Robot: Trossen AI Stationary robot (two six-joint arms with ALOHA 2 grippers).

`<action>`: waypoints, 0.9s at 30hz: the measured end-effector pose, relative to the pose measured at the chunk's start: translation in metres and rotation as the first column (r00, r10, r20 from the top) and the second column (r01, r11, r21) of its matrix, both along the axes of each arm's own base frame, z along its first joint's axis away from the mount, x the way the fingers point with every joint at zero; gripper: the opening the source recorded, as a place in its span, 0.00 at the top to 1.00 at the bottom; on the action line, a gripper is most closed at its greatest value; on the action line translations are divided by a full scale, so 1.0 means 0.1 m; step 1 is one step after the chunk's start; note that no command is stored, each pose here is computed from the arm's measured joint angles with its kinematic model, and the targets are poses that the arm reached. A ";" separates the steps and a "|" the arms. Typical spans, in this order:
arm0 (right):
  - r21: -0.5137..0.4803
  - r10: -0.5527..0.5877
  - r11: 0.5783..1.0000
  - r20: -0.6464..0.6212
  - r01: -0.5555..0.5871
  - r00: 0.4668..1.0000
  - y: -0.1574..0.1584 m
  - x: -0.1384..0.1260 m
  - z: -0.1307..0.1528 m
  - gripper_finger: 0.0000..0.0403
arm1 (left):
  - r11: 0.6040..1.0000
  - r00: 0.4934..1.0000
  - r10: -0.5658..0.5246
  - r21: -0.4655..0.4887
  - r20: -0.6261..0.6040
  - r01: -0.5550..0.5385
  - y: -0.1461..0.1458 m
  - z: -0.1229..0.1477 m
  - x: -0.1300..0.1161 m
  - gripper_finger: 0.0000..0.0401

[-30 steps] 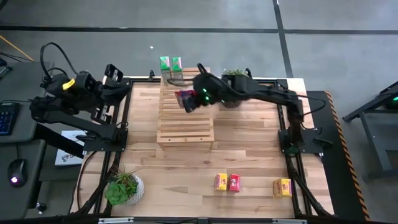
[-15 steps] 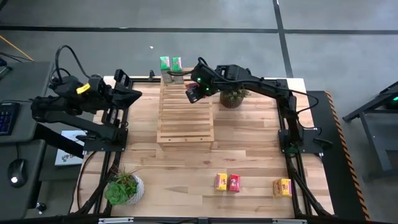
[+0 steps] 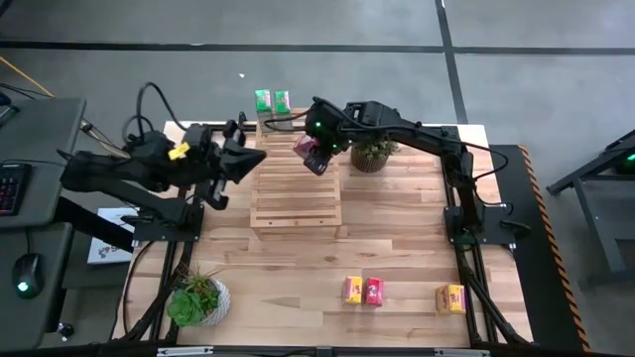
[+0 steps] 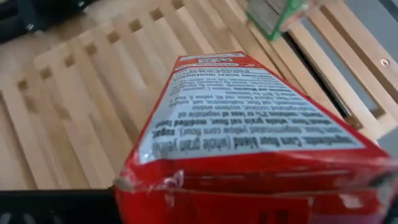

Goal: Stack cereal on shelf
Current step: Put the right red cereal box on the shelf

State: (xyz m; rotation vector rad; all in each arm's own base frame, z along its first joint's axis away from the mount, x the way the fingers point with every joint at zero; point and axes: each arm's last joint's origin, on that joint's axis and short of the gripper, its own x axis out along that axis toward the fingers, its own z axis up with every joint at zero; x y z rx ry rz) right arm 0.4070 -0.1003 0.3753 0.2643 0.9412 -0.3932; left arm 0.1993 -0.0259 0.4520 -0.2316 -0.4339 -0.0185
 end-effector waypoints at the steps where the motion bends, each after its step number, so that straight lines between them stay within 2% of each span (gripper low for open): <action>1: 0.002 0.015 1.000 0.000 -0.015 1.000 0.00 0.00 0.00 0.57 | 1.000 1.000 0.001 0.001 0.008 -0.001 -0.01 -0.01 0.04 1.00; 7: -0.011 0.091 0.996 -0.011 -0.091 0.996 0.01 0.00 0.00 0.51 | 1.000 1.000 0.008 0.013 0.020 -0.008 -0.02 -0.02 0.11 1.00; 16: -0.032 0.095 0.995 -0.005 -0.095 0.995 0.01 0.01 0.00 0.37 | 1.000 1.000 0.012 0.021 0.026 -0.013 -0.01 -0.01 0.09 1.00; 23: -0.058 0.078 0.996 0.086 -0.073 0.993 -0.01 0.08 0.06 0.34 | 0.998 0.999 0.031 0.060 0.025 -0.032 -0.01 -0.01 0.08 1.00; 27: -0.072 0.102 0.993 0.065 -0.097 0.993 -0.01 0.06 0.07 0.34 | 0.996 0.999 0.040 0.081 0.023 -0.042 0.00 0.01 0.03 1.00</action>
